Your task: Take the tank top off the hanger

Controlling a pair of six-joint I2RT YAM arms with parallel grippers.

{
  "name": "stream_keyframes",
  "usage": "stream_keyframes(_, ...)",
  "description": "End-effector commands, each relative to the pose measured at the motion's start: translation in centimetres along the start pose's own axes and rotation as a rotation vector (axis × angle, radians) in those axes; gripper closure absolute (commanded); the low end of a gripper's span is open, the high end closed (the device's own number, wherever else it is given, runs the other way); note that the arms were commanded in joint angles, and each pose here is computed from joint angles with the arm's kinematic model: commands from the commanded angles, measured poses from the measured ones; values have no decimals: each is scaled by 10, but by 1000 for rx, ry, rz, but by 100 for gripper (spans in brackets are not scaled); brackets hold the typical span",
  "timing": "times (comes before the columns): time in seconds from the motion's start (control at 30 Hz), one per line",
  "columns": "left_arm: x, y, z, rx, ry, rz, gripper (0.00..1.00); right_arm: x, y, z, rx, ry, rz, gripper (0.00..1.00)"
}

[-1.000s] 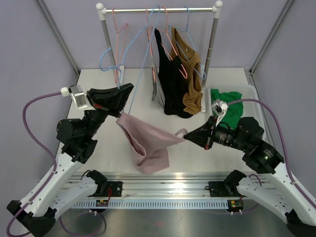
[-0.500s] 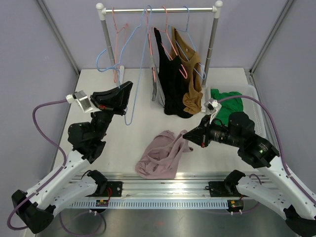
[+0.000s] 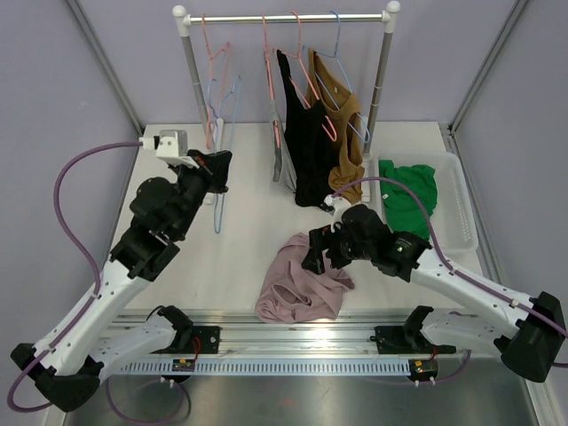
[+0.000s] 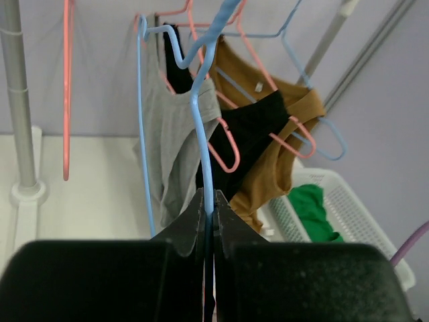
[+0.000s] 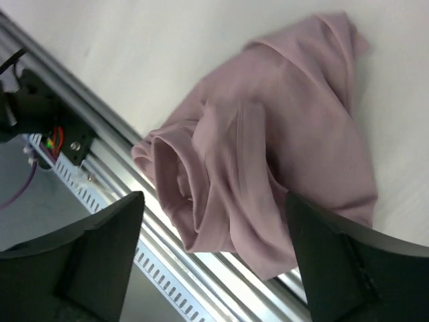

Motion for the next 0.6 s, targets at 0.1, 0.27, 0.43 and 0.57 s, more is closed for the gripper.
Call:
stream_keyframes(0.1, 9, -30, 4, 132, -26, 147, 100, -9, 13, 26, -194, 2, -105, 0)
stream_keyframes(0.27, 6, -56, 25, 123, 44, 124, 100, -8, 26, 30, -232, 10, -103, 1)
stream_keyframes(0.43, 18, -97, 47, 115, 58, 110, 100, -6, 32, 25, -239, 21, -67, 0)
stream_keyframes(0.57, 27, -136, 57, 132, 48, 108, 100, -6, 39, 25, -281, 9, -43, 0)
Point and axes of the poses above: each gripper's point midway between its finger pads, its own y axis back along the fingers, its own x axis along the line the jaws close on, z = x × y, the point moved 4 cm from there along y, back along the fingers, and after that the axes turned 13 degrees about -y, right-handed, at the moved point
